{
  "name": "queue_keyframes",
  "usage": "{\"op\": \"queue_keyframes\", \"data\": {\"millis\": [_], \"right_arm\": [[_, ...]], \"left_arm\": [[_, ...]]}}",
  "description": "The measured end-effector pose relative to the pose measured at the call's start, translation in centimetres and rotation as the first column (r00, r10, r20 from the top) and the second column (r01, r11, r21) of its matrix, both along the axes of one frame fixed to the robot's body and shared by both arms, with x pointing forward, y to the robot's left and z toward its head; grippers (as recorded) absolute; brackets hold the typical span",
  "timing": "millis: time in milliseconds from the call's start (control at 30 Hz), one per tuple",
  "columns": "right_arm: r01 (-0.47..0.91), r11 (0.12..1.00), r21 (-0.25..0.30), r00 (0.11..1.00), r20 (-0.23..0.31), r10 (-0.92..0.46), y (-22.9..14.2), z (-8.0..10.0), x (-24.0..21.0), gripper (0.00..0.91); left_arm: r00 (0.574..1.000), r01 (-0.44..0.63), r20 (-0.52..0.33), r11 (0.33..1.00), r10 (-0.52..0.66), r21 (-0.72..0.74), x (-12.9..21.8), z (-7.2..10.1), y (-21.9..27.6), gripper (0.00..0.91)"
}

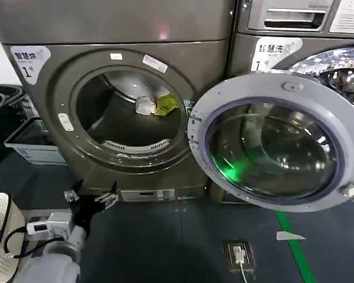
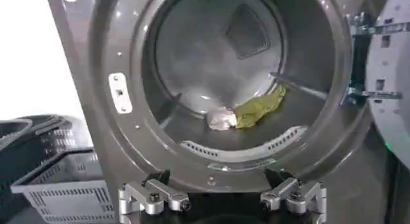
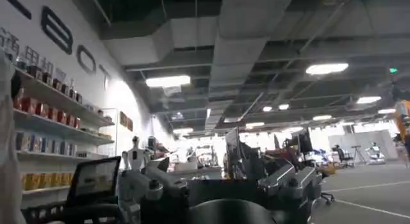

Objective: Grasp the clothes from the dryer.

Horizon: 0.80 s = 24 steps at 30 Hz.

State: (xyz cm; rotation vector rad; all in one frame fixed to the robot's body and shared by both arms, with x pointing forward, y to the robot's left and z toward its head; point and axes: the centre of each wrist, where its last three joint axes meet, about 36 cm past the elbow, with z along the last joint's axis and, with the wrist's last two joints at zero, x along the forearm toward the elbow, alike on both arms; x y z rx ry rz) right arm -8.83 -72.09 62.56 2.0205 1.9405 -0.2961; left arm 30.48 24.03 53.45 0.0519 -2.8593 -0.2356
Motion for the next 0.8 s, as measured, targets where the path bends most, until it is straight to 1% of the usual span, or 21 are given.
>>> {"op": "queue_keyframes", "data": {"millis": [800], "right_arm": [[-0.003, 1.000, -0.003, 1.000, 0.002, 0.003, 0.04, -0.02, 0.17, 0.907]], "left_arm": [[1.000, 0.009, 0.002, 1.000, -0.009, 0.004, -0.10, 0.09, -0.30, 0.907]]}}
